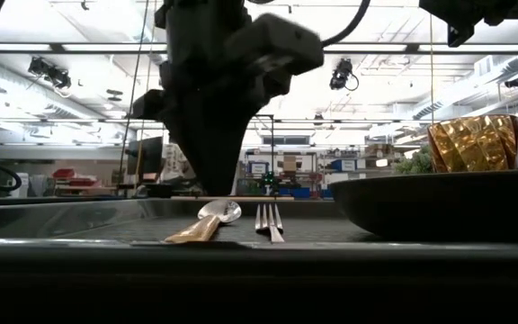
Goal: Pick and place plate/cup/fork/spoon on tray
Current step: Put the yellow spoon to the left side of the orange fork on the black serving tray
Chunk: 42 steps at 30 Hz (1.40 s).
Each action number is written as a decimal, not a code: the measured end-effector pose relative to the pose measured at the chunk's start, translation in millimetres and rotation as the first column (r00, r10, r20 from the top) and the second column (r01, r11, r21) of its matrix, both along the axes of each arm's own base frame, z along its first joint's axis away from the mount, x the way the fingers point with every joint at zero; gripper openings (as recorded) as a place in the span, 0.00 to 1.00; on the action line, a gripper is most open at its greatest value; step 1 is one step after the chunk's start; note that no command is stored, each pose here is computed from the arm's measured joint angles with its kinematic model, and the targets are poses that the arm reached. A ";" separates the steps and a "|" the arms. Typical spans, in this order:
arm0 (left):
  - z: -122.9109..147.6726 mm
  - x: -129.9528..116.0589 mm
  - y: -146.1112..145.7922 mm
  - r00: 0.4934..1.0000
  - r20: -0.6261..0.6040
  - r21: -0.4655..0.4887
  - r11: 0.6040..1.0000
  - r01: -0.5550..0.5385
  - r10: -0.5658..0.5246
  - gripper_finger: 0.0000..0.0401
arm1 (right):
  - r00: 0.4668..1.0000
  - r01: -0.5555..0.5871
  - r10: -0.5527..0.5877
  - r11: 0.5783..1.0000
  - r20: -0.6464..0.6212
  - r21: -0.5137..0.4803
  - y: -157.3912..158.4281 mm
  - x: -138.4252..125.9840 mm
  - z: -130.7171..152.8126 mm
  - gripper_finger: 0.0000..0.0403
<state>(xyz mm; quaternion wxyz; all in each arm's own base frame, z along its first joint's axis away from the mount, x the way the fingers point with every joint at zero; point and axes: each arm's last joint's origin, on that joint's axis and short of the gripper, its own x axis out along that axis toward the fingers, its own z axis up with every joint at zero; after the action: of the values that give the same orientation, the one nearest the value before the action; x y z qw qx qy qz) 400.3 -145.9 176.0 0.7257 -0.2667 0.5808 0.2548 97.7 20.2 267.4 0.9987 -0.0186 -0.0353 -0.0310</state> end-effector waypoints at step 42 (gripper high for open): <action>-24.2 6.1 1.8 0.908 -0.105 -0.138 0.899 -0.416 0.405 0.26 | 1.000 -0.003 0.003 1.000 -0.008 0.005 0.1 0.1 -0.8 0.35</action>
<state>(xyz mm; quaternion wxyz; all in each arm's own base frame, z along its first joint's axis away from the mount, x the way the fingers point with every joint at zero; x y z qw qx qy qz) 406.5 -144.1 151.8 0.6104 -0.4299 0.5562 0.3650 97.8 20.2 266.6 0.9989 -0.0164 -0.0315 -0.0297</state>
